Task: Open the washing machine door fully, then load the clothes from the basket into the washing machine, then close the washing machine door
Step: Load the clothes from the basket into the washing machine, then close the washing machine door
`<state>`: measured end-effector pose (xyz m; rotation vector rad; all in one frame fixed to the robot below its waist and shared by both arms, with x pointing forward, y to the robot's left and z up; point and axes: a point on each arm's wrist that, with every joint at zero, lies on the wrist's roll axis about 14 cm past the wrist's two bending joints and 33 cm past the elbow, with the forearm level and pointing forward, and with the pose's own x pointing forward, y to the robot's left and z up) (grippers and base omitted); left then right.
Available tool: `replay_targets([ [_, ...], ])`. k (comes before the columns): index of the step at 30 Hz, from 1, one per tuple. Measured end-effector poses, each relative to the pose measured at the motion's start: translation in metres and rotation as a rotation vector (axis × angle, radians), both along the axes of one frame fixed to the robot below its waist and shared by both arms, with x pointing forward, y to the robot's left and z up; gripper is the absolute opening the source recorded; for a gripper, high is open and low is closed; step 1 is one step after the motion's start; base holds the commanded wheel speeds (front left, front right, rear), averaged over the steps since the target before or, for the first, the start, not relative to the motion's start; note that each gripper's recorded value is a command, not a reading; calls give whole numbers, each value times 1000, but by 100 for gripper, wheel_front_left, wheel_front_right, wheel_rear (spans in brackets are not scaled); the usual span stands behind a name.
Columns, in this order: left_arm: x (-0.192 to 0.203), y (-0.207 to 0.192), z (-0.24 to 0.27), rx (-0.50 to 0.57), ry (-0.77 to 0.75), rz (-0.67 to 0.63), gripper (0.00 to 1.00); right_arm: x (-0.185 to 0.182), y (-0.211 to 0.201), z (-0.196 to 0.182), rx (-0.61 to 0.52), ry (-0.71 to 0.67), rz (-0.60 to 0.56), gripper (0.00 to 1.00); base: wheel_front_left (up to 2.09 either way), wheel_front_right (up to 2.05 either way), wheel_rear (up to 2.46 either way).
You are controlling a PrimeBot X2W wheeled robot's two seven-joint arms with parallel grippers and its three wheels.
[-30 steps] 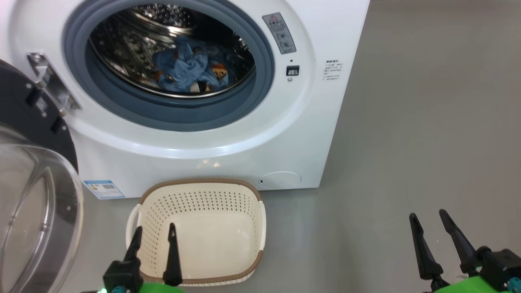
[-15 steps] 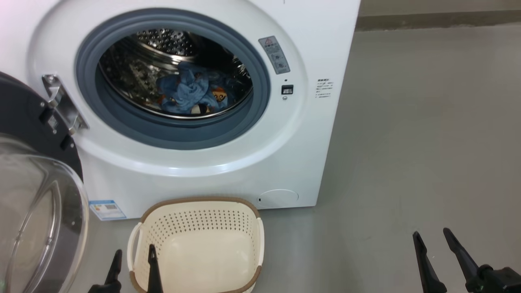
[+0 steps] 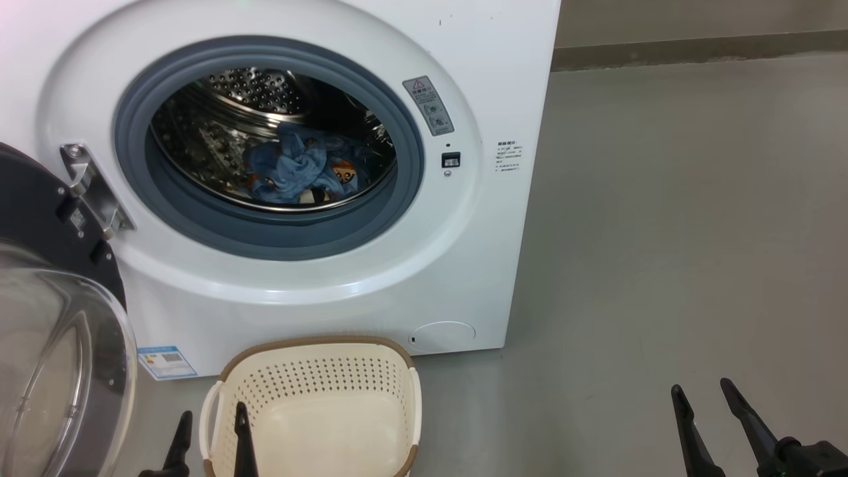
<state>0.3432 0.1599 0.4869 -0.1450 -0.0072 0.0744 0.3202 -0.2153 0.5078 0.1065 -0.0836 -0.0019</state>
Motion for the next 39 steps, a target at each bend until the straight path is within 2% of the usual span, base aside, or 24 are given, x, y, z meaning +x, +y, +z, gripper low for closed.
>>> replay_targets([
  [13, 1, 2, -2, 7, 8, 10, 100, 1, 1, -3, 7, 10, -3, 100, -16, 16, 0],
  [29, 1, 3, -7, 13, 26, 24, 100, 3, 3, -8, 7, 27, 3, 100, -143, 143, 0],
  [39, 1, 2, -8, 12, 28, 20, 100, 4, 4, -10, 7, 32, 7, 100, -41, 41, 0],
])
